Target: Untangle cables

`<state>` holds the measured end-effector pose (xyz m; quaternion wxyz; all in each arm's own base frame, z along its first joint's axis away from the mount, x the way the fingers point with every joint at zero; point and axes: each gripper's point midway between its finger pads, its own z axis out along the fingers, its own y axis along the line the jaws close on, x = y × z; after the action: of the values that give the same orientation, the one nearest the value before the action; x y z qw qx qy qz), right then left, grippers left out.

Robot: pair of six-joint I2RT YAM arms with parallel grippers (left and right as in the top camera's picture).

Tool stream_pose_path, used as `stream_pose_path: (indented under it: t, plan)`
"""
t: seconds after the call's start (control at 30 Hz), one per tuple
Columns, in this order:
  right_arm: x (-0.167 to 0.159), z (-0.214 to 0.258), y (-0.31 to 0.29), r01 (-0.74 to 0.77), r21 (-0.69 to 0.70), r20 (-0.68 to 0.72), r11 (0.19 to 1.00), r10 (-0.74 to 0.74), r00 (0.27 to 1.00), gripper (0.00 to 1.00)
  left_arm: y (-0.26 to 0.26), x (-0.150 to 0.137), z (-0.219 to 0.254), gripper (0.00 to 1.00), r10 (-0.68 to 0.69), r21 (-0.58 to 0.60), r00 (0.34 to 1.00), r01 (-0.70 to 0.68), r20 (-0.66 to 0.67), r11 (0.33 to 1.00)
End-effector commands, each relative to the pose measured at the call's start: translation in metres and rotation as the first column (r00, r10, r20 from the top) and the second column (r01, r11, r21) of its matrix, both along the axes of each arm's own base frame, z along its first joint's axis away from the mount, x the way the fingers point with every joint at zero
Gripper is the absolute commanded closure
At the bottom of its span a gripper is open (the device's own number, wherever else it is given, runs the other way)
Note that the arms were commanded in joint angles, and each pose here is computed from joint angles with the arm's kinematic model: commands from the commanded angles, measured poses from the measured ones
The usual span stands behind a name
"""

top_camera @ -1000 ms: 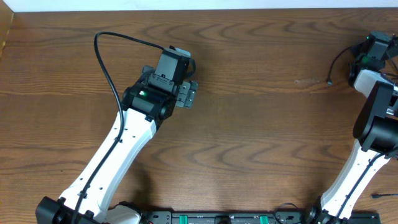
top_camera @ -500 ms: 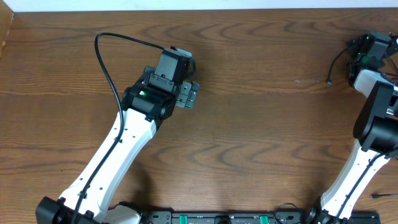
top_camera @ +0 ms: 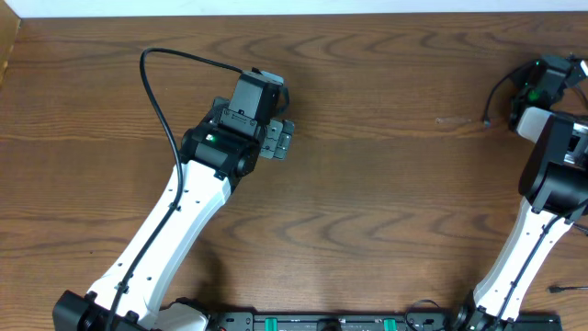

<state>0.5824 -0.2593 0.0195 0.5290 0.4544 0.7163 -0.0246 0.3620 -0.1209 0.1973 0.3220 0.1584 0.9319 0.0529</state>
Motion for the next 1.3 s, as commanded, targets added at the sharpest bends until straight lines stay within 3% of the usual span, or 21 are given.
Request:
stream_pose_path:
  t: [0.0,0.03,0.07,0.27,0.5,0.73,0.97,1.27]
  plan:
    - [0.001,-0.019,0.001,-0.024,0.025,-0.024,0.999,0.025,0.999,0.71,0.0,0.001,0.0,0.02,0.006,-0.01,1.0,-0.006,0.0,1.0]
    - [0.003,-0.018,0.002,-0.029,0.026,-0.02,0.999,0.03,0.999,0.94,0.0,0.001,0.0,0.02,0.006,-0.01,1.0,-0.006,0.0,1.0]
    - [0.005,-0.016,0.003,-0.04,0.03,-0.015,0.999,0.04,0.999,0.99,0.0,0.001,0.0,0.02,0.006,-0.01,1.0,-0.006,-0.001,1.0]
    - [0.015,0.009,0.017,-0.132,0.073,0.01,0.989,0.132,0.991,0.99,0.0,0.001,0.0,0.02,0.006,-0.01,1.0,-0.006,-0.001,1.0]
    - [-0.006,0.095,0.006,-0.086,-0.006,-0.033,0.996,0.085,0.996,0.99,0.0,0.001,0.0,0.02,0.006,-0.01,1.0,-0.006,-0.001,1.0]
    - [-0.068,0.178,-0.017,0.075,-0.067,-0.101,0.995,-0.081,0.992,0.99,0.0,0.001,0.0,0.02,0.006,-0.01,1.0,-0.006,-0.001,1.0]
    - [-0.124,0.213,-0.032,0.157,-0.065,-0.169,0.985,-0.166,0.971,0.99,0.0,0.001,0.0,0.02,0.003,-0.007,1.0,-0.003,-0.001,1.0]
    - [-0.249,0.241,-0.068,0.471,-0.085,-0.299,0.878,-0.473,0.829,0.99,0.0,0.001,0.0,0.02,0.0,-0.005,1.0,0.0,-0.002,1.0]
